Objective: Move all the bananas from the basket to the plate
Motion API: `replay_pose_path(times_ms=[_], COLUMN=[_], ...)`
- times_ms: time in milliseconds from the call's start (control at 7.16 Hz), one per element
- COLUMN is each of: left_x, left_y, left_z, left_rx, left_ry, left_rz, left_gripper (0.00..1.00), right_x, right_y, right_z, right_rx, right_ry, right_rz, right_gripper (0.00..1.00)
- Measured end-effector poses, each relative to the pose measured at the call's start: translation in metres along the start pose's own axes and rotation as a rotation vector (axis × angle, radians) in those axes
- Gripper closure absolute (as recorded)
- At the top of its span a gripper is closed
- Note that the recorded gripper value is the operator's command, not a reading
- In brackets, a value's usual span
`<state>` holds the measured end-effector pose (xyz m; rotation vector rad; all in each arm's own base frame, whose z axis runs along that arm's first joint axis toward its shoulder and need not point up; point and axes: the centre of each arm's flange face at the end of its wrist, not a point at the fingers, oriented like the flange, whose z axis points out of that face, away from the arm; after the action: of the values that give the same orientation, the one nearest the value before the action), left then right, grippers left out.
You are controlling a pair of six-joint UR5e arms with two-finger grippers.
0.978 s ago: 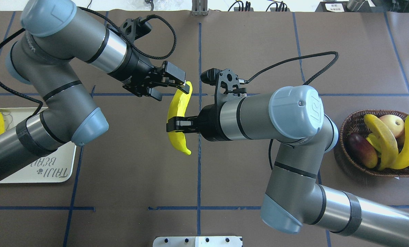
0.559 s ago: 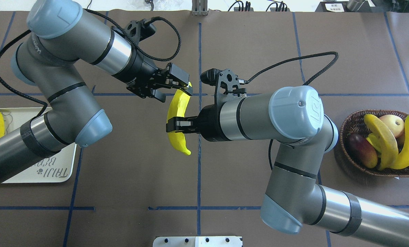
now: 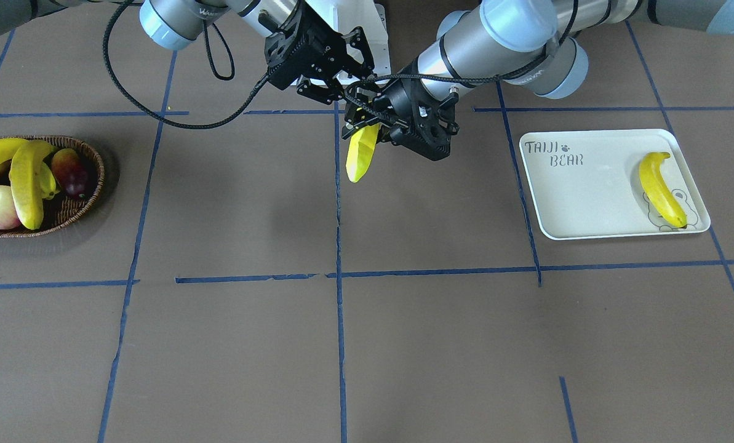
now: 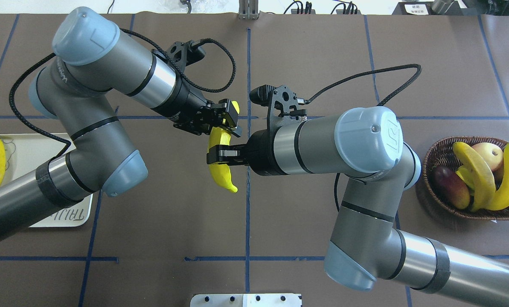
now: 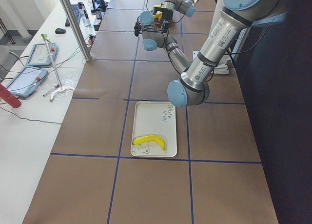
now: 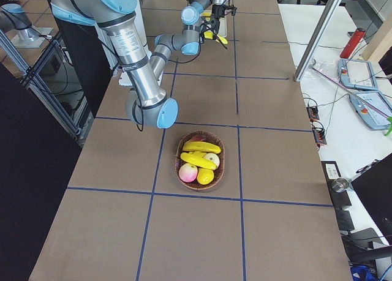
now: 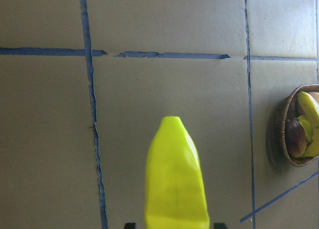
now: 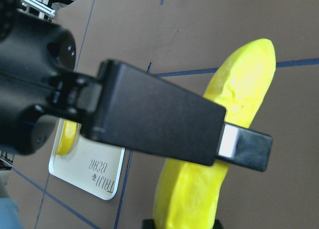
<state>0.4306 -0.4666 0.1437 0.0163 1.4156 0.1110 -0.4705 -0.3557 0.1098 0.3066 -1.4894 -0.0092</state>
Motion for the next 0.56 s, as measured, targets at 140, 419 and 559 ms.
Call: replay_pose_path(times_ms=[140,419,559], left_x=[-0.0014,-0.0017,-0.001], left_y=[0.0007,0.0025,0.0031], left_z=[-0.0005,-0.0037,-0.0058], left_rx=[0.001,0.004,0.005], left_ry=[0.001,0.005,0.007], left_rz=[0.001,0.006,0.004], left_gripper=[1.0,1.0,1.0], right_x=[-0.0001,-0.0011,-0.0008], right_y=[0.0001,-0.0003,-0.0014], right_z=[0.0,-0.001,-0.0013], right_rx=[0.0,0.002,0.004], right_ry=[-0.001,-0.004,-0.001], right_rz=[0.0,0.009,0.014], right_gripper=[0.59,0.0,0.0])
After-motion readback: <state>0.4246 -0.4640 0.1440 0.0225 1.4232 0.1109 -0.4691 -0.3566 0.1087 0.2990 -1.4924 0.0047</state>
